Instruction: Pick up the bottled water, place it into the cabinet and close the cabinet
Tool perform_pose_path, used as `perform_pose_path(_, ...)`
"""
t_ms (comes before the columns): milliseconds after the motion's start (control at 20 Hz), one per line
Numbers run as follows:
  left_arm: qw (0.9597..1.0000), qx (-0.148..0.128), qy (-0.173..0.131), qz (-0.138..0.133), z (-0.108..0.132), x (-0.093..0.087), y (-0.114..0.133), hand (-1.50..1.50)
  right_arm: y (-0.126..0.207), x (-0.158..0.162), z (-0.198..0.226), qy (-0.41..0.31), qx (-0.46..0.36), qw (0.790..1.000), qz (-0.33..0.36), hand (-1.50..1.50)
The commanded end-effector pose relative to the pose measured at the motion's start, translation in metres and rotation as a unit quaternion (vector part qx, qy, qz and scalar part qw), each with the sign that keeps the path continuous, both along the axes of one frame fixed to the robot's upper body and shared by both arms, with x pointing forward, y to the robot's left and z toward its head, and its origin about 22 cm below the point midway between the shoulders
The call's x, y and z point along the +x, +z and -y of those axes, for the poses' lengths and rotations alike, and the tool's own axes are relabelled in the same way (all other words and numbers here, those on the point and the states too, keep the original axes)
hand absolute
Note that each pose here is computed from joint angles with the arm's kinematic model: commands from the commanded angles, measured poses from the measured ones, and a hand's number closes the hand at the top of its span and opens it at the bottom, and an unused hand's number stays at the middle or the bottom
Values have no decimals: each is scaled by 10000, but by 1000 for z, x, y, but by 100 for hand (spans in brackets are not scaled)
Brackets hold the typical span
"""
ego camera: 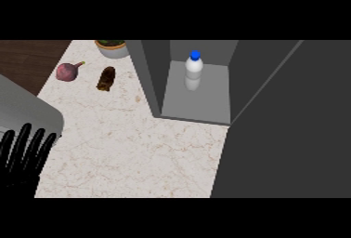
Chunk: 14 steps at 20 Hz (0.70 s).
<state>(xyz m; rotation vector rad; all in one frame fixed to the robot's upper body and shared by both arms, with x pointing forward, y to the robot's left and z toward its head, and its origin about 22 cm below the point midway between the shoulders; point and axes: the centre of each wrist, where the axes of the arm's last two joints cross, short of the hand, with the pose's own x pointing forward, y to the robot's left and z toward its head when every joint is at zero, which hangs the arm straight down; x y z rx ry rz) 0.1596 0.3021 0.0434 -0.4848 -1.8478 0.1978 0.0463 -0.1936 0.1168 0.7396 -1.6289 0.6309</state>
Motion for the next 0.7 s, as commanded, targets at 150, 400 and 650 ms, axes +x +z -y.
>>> perform_pose_path(150,9997,45,-216,114,-16,0,11,-150,22,-2,-25,952,326,9948,149,150)
perform_pose_path(400,9991,101,-393,126,-22,-2,11,-150,15,7,-25,1083,26,9939,195,150)
perform_pose_path(650,9986,190,-448,194,-28,3,18,-150,18,16,-21,1294,-356,9896,527,150)
